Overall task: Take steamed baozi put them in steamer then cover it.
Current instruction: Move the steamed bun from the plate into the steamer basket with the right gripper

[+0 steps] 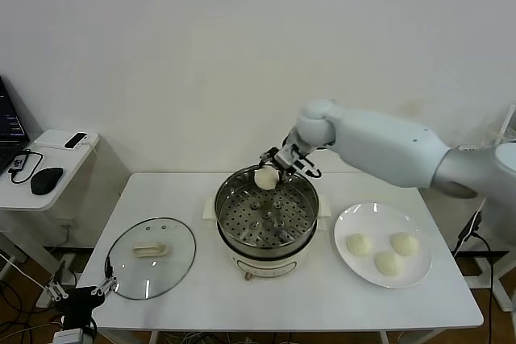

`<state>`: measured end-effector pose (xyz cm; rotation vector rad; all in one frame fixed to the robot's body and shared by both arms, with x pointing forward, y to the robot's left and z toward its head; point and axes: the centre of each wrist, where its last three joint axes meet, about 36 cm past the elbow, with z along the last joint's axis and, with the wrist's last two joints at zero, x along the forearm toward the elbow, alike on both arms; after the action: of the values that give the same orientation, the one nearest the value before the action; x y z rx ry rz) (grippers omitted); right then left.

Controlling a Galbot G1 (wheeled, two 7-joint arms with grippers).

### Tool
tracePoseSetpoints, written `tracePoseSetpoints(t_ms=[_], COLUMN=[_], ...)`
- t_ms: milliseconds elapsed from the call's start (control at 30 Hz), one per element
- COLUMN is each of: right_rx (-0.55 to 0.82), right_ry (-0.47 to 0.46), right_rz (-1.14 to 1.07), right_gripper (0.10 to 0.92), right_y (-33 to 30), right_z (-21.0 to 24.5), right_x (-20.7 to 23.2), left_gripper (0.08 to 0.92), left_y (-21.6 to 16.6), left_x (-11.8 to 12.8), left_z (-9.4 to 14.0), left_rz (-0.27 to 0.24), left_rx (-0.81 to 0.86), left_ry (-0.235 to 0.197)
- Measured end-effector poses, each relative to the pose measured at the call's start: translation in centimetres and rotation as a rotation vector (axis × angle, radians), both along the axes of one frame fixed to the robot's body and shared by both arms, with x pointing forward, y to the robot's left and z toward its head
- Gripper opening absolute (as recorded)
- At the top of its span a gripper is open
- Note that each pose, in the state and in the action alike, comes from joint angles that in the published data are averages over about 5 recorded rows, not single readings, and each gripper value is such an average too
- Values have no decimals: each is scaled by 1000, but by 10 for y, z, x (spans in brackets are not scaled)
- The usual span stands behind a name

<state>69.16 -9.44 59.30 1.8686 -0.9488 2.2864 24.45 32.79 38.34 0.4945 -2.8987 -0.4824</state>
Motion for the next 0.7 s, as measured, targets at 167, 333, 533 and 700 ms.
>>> tracePoseSetpoints(t_ms=[167,333,533,700], right_rx=[-39,-75,-107,-115], right_ry=[-24,-41,-50,-53], right_rz=[73,123,156,164], right_gripper=[636,637,646,722], right_y=[10,15,17,16], right_z=[-12,-18,-22,-21], right_x=[4,7,8,9], left_gripper=[823,823,823,823], left_y=[0,1,0,0], left_x=[0,0,0,0], left_z=[2,2,3,4], left_rz=[-1,0,1,0], left_rx=[1,2,0,-1], left_ry=[-4,-5,-9,-12])
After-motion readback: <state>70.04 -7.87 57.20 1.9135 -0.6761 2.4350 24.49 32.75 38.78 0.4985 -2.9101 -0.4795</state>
